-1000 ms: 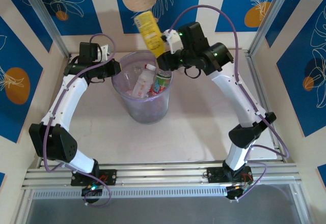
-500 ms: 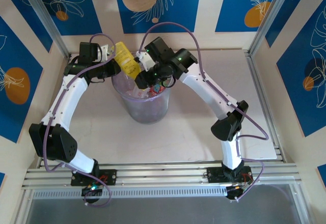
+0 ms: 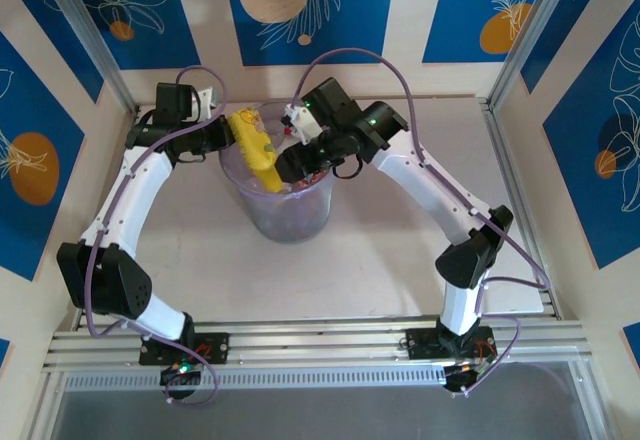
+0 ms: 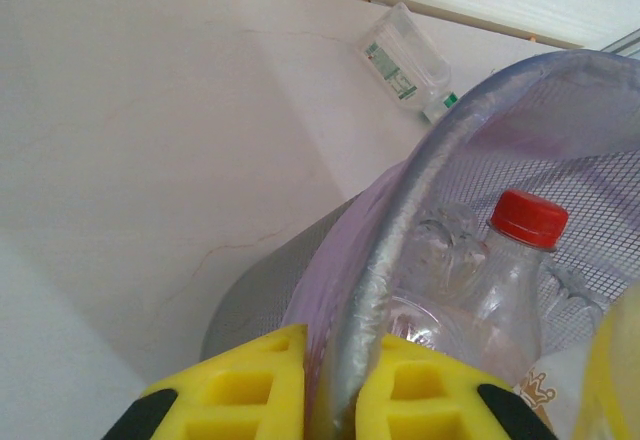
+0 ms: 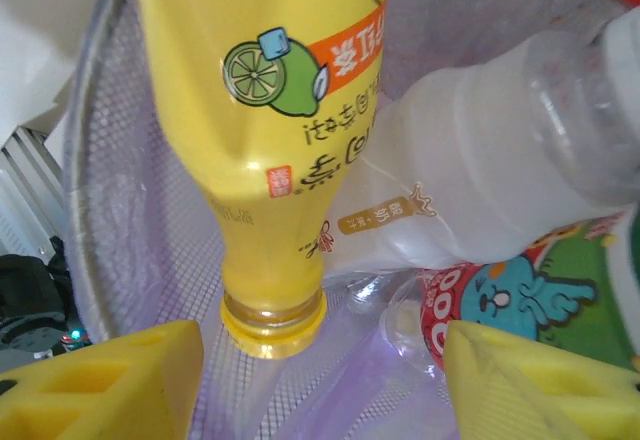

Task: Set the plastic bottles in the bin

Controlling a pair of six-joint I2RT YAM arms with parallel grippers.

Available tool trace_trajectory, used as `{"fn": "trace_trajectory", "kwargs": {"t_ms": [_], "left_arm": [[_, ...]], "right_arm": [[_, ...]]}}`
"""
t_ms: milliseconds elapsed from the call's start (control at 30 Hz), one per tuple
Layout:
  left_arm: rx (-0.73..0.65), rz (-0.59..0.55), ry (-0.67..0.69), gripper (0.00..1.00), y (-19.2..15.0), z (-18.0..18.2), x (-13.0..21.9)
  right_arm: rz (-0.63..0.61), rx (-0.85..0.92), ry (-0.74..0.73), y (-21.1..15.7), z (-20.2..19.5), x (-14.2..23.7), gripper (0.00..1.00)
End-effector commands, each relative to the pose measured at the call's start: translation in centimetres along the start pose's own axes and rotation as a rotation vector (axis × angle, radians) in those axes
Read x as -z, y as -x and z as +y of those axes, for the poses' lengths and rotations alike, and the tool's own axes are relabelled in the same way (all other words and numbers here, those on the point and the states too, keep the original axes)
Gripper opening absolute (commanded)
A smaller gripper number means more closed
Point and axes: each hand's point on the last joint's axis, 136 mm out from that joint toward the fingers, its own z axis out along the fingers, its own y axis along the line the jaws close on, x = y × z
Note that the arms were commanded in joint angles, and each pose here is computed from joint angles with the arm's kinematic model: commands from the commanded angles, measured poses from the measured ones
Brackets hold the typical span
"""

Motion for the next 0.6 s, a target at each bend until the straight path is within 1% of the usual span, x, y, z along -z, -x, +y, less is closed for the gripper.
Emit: {"fn": "trace_trajectory", "kwargs": {"t_ms": [0,133,267,433,567], "left_arm": [[0.039,0.079,0.045,0.00,-1.7,1.6,-1.7],[0.038,0.079,0.046,0.00,-1.7,1.6,-1.7],[0.041,0.080,0.043,0.00,-1.7,1.4,-1.9],[0.036,0.082,0.035,0.00,-1.8,0.9,-2.2],[0.031,0.082,0.038,0.00,-1.9,0.7,-2.1]], "right_arm": [[-0.062,-0.007,0.028,1.2,0.0,2.3,0.65],[-0.112,-0.014,0.018,2.7,-0.6,3.5,0.63],[-0.162,0.004,0.043,4.9,0.6,3.6,0.55],[-0.151,0.055,0.040,6.7,3.0,0.7,0.53],[-0.149,0.067,0.002,7.8,3.4,-2.3,0.52]]}}
